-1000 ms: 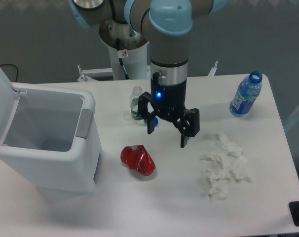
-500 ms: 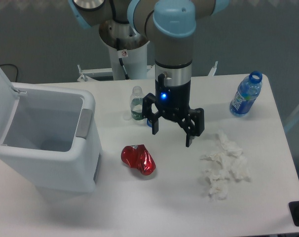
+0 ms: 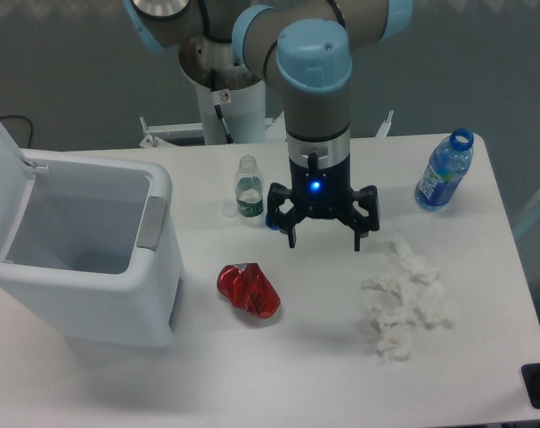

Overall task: Pick up the cans
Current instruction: 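Move the open gripper toward the crushed red can, then lower the gripper over the crushed red can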

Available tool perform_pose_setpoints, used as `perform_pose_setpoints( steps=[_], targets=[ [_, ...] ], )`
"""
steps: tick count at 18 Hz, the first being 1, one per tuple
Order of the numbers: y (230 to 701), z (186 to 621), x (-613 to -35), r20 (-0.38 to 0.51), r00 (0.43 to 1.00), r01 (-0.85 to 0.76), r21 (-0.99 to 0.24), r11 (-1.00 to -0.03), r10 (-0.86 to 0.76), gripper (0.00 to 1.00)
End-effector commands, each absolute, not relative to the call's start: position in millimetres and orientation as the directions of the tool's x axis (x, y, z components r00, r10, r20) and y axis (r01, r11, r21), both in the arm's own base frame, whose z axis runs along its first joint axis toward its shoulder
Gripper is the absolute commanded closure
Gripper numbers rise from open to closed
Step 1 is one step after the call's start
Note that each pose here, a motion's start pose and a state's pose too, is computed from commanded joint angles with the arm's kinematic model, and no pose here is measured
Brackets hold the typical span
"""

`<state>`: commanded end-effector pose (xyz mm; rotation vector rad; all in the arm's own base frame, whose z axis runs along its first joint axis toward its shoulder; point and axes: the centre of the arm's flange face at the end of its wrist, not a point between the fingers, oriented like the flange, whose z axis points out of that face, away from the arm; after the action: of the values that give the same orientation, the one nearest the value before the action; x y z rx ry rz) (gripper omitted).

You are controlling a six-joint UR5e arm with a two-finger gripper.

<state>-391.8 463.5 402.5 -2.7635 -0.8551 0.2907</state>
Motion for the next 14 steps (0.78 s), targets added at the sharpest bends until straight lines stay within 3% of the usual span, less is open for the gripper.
perform_pose_setpoints(
  steps=[8,14],
  targets=[
    [476.3,354.9,-405.3,-0.078,0.595,0.77,-0.229,-0.595,0.8,0.0],
    [501.5,334.9,-390.9,-0.05,0.606,0.773,-0.201,-0.602,0.794,0.0]
  ],
)
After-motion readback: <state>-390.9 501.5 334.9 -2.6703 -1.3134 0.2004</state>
